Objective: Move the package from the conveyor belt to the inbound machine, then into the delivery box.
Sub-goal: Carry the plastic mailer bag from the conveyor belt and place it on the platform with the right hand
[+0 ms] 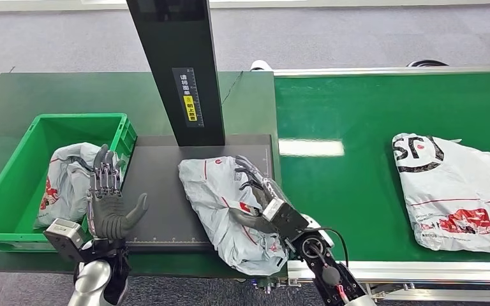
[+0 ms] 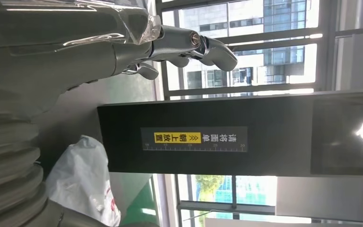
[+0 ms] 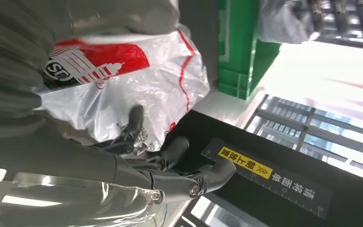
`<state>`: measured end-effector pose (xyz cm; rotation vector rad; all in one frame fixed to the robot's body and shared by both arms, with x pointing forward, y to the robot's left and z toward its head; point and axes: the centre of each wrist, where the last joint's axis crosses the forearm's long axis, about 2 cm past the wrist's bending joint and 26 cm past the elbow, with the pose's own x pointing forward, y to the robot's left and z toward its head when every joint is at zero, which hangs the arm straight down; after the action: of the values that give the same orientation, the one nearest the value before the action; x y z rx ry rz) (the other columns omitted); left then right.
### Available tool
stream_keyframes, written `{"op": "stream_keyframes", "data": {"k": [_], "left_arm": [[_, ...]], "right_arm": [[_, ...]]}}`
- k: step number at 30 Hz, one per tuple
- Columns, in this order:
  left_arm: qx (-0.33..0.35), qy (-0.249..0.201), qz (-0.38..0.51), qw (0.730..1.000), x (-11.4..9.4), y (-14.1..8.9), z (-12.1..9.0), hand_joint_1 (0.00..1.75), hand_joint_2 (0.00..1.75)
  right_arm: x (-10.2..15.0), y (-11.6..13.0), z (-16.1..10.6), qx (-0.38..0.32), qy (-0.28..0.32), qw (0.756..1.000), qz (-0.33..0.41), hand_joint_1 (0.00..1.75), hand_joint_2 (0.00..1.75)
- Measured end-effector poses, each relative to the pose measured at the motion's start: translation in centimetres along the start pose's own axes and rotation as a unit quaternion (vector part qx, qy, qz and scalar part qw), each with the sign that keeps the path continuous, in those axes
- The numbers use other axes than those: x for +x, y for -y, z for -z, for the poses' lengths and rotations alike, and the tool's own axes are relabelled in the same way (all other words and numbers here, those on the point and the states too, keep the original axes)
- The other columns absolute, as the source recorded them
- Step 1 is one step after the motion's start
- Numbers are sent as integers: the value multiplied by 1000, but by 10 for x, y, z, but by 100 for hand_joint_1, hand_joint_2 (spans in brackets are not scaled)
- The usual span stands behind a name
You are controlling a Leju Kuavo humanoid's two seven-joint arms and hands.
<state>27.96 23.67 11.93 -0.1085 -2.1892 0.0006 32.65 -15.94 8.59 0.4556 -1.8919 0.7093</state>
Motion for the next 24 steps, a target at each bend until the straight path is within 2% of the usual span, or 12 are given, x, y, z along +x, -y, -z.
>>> {"op": "stream_keyframes", "data": {"k": [10, 17, 24], "left_arm": [[-26, -9, 4, 1000, -2, 2, -2, 0, 175], [-133, -49, 56, 988, -3, 12, -7, 0, 175], [-240, -87, 122, 959, -6, 24, -15, 0, 175]], "right_arm": [[1, 10, -17, -57, 25, 996, 59, 0, 175], [8, 26, -25, -130, -5, 992, 2, 0, 175], [6, 30, -32, -157, -23, 987, -14, 0, 175]]}}
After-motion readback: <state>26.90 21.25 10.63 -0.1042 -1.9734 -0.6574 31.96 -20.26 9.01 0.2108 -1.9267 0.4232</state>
